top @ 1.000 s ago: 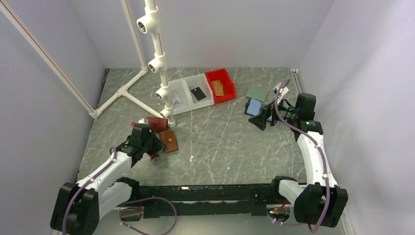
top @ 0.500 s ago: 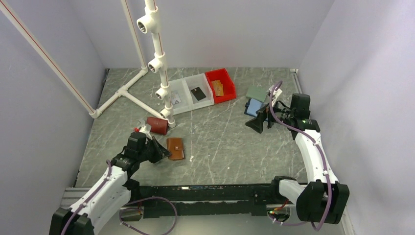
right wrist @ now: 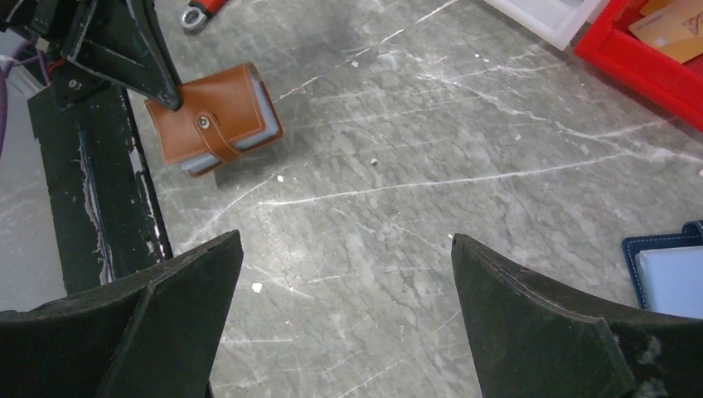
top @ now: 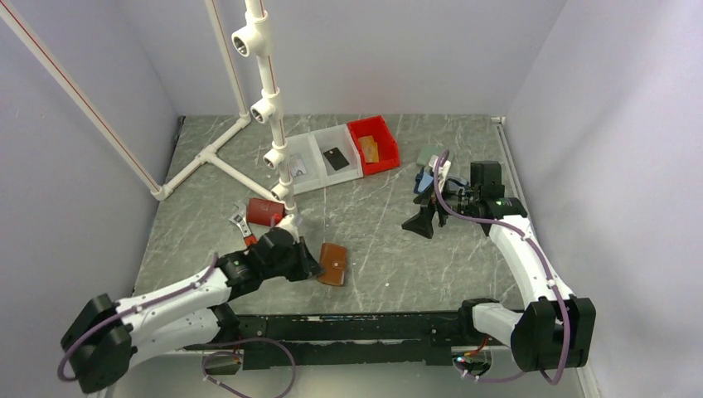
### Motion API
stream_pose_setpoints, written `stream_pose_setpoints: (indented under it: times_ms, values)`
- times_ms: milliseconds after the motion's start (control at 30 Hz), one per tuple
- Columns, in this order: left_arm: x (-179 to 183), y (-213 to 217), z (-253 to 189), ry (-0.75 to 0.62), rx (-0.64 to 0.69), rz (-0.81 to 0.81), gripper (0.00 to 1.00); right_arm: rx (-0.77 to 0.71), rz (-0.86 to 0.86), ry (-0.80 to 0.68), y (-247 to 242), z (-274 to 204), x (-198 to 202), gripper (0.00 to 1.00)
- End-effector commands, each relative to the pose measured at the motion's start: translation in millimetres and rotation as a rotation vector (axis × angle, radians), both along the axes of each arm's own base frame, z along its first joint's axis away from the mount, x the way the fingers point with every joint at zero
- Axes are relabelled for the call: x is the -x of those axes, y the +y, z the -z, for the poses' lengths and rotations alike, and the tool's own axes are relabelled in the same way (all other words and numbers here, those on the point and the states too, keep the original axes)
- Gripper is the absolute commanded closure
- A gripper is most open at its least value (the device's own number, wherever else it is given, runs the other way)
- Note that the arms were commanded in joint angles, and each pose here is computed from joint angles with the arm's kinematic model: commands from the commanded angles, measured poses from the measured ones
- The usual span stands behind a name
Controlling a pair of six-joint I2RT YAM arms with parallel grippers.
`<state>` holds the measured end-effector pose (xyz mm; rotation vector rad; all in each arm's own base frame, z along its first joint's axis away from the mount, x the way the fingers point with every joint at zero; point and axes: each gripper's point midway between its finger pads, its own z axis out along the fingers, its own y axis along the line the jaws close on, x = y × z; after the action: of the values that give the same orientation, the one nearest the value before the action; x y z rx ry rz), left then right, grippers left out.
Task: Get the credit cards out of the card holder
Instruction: Place the card holder at the center of the board.
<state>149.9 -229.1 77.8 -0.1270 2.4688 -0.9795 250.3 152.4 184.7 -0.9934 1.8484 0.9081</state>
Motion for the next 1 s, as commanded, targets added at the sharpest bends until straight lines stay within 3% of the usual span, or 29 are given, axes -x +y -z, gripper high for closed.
stream_pose_setpoints:
  times_ms: [0, 367, 967]
  values:
    - [-36, -42, -47, -0.182, 0.066, -0.056, 1.00, -0.017, -0.068, -0.049, 7, -2, 8, 0.00]
    - [-64, -84, -45, -0.235, 0.050, -0.131, 1.00, -0.013, -0.122, -0.005, 28, 11, 17, 0.01]
    - [-66, -111, -23, -0.120, -0.024, -0.268, 1.00, 0.080, -0.135, 0.077, 56, 44, 18, 0.02]
